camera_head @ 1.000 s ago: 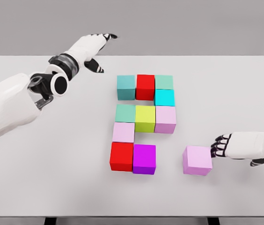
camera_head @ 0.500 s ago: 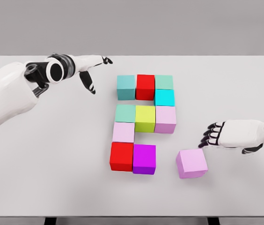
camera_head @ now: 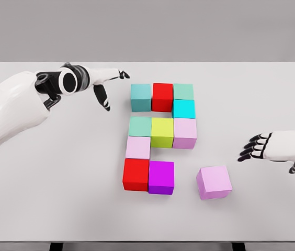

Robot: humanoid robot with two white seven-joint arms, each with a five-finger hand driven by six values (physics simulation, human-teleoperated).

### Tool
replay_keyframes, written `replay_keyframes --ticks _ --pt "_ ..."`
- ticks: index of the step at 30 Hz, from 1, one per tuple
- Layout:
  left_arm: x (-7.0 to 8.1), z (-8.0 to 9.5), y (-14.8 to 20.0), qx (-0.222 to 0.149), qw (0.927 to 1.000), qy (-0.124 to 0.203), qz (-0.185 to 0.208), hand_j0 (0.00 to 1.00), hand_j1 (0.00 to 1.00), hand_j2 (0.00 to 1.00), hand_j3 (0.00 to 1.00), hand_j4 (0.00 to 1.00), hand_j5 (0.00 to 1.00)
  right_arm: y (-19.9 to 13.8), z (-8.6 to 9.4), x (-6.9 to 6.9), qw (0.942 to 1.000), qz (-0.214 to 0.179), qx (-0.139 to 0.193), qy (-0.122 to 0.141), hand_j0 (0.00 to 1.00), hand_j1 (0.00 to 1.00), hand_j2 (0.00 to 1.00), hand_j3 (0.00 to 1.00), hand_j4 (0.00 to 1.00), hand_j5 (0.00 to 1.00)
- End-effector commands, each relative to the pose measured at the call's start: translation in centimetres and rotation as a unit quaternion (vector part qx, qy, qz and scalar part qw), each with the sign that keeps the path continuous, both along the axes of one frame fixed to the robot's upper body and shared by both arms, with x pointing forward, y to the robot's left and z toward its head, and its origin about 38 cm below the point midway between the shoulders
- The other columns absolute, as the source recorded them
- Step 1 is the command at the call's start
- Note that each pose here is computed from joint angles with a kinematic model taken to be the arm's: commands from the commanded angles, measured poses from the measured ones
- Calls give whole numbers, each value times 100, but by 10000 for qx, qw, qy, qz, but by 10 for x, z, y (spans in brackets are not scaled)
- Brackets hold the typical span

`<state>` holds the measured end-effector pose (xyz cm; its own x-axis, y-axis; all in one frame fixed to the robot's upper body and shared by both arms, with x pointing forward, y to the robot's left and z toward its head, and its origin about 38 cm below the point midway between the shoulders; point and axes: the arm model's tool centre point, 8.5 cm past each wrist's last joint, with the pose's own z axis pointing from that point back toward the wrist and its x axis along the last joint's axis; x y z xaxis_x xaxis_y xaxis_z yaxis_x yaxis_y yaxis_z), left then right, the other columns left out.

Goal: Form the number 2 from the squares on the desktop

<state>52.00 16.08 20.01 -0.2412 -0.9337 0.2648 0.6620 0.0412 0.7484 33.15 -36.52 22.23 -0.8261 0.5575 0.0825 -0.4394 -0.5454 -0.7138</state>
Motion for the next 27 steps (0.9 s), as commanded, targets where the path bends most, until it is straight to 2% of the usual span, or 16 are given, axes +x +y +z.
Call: replay_keyframes --ticks 1,3,6,8,12,19,22,25,27 --pt "-3 -4 2 103 9995 280 -69 100 100 100 100 100 100 -7 -3 -7 9997 -94 15 219 100 100 100 100 100 100" --pt "-4 -5 3 140 9990 403 -99 100 100 100 100 100 100 -3 -16 -12 9989 11 -77 462 100 100 100 100 100 100" --pt "-4 -4 1 145 9991 386 -114 100 100 100 100 100 100 2 -21 -13 9983 104 -122 565 100 100 100 100 100 100" --pt "-3 -4 2 149 9991 383 -100 100 100 100 100 100 100 5 -33 -19 9969 160 -125 758 100 100 100 100 100 100" --pt "2 -7 8 177 9989 426 34 100 100 100 100 100 100 5 -47 -28 9947 194 -176 992 100 100 100 100 100 100" --pt "2 -13 -5 148 9987 489 -29 100 100 100 100 100 100 7 -42 -24 9954 222 -175 917 100 100 100 100 100 100" --pt "2 -12 -6 144 9987 482 -37 100 100 100 100 100 100 17 -43 -21 9955 325 -78 885 100 100 100 100 100 100" --pt "2 -12 -6 144 9988 474 -37 100 100 100 100 100 100 33 -55 -23 9934 512 33 1029 100 100 100 100 100 100" --pt "2 -11 -9 130 9988 471 -65 100 100 100 100 100 100 37 -56 -22 9931 565 55 1028 100 100 100 100 100 100"
